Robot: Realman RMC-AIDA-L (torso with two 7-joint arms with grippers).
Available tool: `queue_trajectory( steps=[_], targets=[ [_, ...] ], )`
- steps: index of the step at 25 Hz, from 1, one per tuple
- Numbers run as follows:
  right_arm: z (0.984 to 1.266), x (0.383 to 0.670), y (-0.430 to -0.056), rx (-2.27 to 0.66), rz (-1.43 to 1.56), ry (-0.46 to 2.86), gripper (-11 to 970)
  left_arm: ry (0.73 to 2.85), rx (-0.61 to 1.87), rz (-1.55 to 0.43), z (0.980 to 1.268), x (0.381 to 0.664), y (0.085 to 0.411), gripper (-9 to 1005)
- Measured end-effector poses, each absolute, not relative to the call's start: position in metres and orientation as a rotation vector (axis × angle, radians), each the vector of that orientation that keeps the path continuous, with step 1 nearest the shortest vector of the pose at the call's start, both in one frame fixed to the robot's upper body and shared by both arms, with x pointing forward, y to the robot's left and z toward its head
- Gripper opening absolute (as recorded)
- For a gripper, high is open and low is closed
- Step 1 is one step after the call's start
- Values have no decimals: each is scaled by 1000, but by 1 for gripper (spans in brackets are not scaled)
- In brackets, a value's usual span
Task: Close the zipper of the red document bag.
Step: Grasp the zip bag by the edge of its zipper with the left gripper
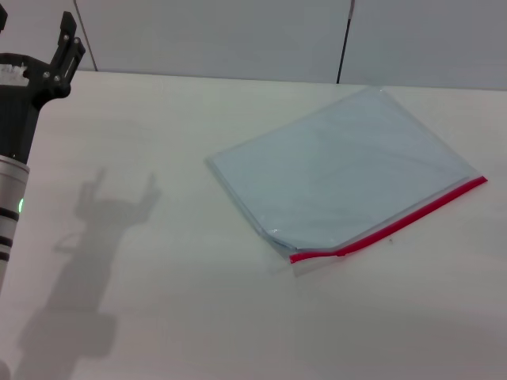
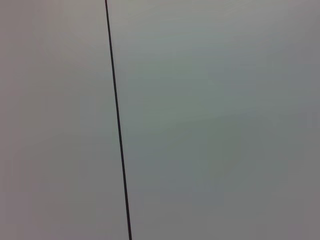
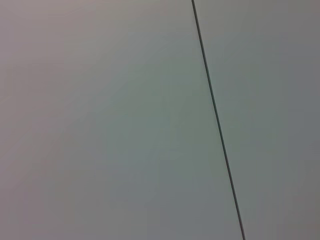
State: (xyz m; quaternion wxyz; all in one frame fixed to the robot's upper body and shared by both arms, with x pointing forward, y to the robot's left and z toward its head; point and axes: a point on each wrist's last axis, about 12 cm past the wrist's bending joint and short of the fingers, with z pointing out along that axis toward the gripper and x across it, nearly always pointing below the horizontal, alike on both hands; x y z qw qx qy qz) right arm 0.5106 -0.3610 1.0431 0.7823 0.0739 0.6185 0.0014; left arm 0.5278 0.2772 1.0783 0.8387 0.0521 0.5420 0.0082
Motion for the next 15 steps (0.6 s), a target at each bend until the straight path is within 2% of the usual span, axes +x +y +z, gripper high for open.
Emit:
queue_trajectory(
  steps=[15],
  targets=[
    [1044, 512, -360, 156, 6, 1334, 885, 1172, 112, 15, 1076, 530, 277, 850]
  ],
)
